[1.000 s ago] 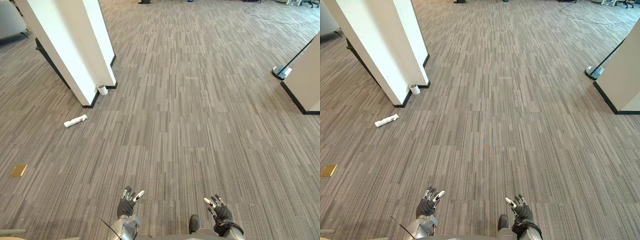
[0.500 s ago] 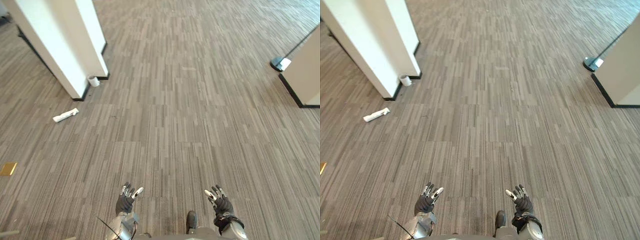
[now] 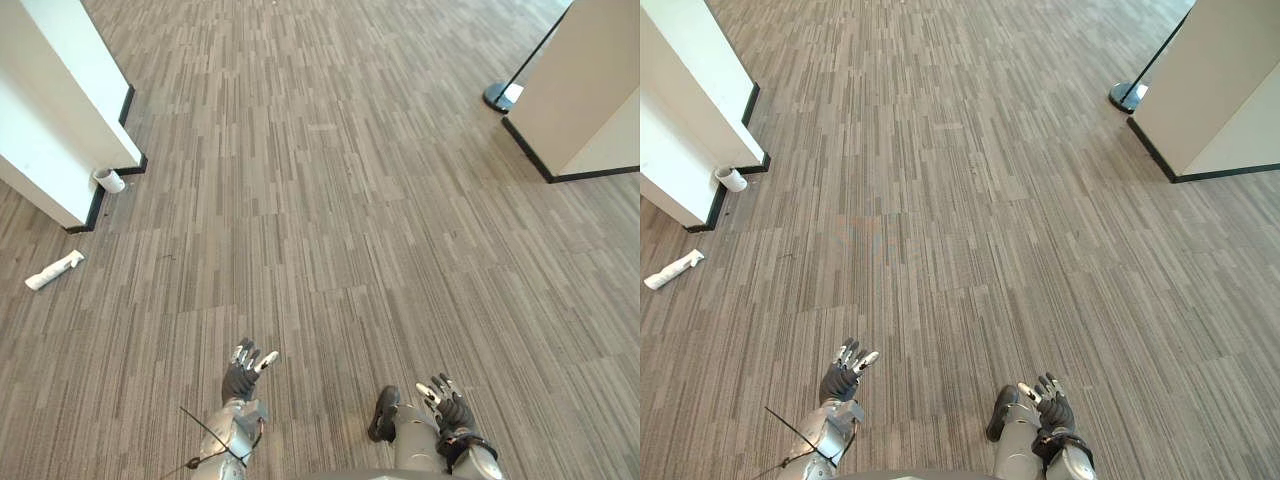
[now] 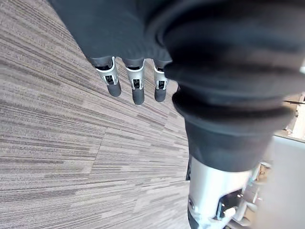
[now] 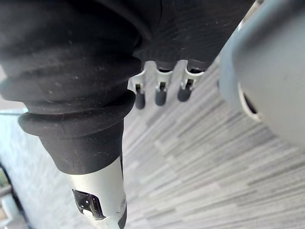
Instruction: Organize washtable
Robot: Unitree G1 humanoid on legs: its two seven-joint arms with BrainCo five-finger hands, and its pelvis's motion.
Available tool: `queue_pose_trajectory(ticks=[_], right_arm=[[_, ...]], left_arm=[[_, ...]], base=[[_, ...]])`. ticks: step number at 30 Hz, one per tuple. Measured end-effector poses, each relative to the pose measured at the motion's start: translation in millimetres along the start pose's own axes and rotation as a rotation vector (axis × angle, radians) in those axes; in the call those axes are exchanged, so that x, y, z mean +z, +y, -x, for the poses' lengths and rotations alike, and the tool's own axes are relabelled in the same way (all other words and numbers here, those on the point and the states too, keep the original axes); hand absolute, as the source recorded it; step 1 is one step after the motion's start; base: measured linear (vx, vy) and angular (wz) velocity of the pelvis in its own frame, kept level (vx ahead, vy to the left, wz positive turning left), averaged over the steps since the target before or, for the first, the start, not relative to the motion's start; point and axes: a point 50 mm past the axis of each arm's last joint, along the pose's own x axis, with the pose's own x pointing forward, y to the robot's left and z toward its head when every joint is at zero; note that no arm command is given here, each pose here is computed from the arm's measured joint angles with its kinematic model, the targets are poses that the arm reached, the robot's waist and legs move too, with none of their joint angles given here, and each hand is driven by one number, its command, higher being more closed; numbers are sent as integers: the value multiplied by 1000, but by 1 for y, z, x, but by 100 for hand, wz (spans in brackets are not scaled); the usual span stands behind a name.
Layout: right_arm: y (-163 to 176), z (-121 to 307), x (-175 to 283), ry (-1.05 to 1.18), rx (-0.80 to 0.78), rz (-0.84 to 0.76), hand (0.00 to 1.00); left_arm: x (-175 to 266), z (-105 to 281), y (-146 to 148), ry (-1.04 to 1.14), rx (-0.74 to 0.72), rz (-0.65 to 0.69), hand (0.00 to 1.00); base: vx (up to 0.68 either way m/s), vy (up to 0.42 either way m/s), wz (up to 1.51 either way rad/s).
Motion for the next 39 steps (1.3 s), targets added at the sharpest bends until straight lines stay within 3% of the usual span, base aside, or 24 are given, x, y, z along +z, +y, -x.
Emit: queue_pose_trajectory(ticks=[8, 16, 18, 28, 34, 39], right_arm=[[-16, -5, 8, -8, -62, -33, 0], [6, -12, -1, 4, -35, -91, 0], [-6, 1, -14, 13, -88, -166, 0], [-25, 18, -26, 26, -167, -207, 0], [-29, 8, 3, -59, -142, -161, 0], [-19, -3, 27, -144, -103, -169, 0]], left_arm=[[-16, 12, 16, 48, 83, 92, 0], [-2, 14, 52, -22, 245, 153, 0], [-1, 17, 61, -18, 276, 129, 0], [33, -14, 32, -109, 137, 28, 0], [-4, -2, 25, -16, 180, 134, 0], [-13, 12, 37, 10, 198, 128, 0]], base=[[525, -134, -51], [629, 265, -42], [562, 368, 41], [740, 94, 105], [869, -187, 37], [704, -17, -18]])
